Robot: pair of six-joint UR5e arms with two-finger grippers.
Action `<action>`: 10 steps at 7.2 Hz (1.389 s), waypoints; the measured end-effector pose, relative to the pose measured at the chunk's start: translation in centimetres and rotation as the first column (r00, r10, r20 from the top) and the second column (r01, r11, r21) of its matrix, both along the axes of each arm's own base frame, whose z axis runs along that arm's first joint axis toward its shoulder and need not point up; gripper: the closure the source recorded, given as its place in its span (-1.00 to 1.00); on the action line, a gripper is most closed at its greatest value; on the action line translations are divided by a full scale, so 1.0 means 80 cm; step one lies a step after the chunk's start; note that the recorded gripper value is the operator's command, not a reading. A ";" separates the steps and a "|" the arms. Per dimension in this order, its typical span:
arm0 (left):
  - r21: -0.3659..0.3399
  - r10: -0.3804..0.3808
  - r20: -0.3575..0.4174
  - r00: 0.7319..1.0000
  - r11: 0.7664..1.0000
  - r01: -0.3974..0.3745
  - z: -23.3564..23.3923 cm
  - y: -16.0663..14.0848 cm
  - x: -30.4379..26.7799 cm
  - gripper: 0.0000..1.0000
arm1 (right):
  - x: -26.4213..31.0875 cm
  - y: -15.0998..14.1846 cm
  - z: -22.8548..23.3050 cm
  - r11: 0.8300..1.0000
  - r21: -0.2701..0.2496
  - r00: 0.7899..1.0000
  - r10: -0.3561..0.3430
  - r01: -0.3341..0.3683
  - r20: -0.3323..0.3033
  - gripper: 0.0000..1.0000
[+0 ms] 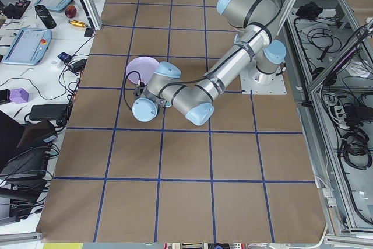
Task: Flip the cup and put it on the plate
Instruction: 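Lift the mint mug with the left gripper and rotate it upright, then carry the upright mug over the white plate and lower it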
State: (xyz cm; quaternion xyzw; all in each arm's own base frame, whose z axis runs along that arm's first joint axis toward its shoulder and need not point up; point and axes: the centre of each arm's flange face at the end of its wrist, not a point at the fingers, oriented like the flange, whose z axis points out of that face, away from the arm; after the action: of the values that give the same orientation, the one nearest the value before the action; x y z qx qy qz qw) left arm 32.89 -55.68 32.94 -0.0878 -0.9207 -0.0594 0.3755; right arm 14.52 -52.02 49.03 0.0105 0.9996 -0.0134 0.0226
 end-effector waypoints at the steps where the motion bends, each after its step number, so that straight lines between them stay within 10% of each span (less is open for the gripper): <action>1: 0.043 0.003 0.048 0.999 0.999 -0.005 0.030 -0.007 -0.037 1.00 | 0.000 0.000 0.000 1.000 0.000 1.000 0.000 0.000 0.000 -1.00; 6: 0.113 0.028 0.316 0.948 0.991 -0.067 0.090 0.001 -0.229 1.00 | 0.000 0.000 0.000 1.000 0.000 1.000 0.000 0.000 0.000 -1.00; 10: -0.028 0.040 0.576 0.817 0.999 -0.030 0.068 -0.021 -0.355 1.00 | 0.000 0.000 0.000 1.000 0.000 1.000 0.000 0.000 0.000 -1.00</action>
State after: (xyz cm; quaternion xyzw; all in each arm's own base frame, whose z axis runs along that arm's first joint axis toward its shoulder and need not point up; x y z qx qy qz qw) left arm 4.51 -57.34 38.39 -0.0520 -0.9931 -0.0683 0.0799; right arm 14.52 -52.02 49.04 0.0104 0.9996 -0.0135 0.0226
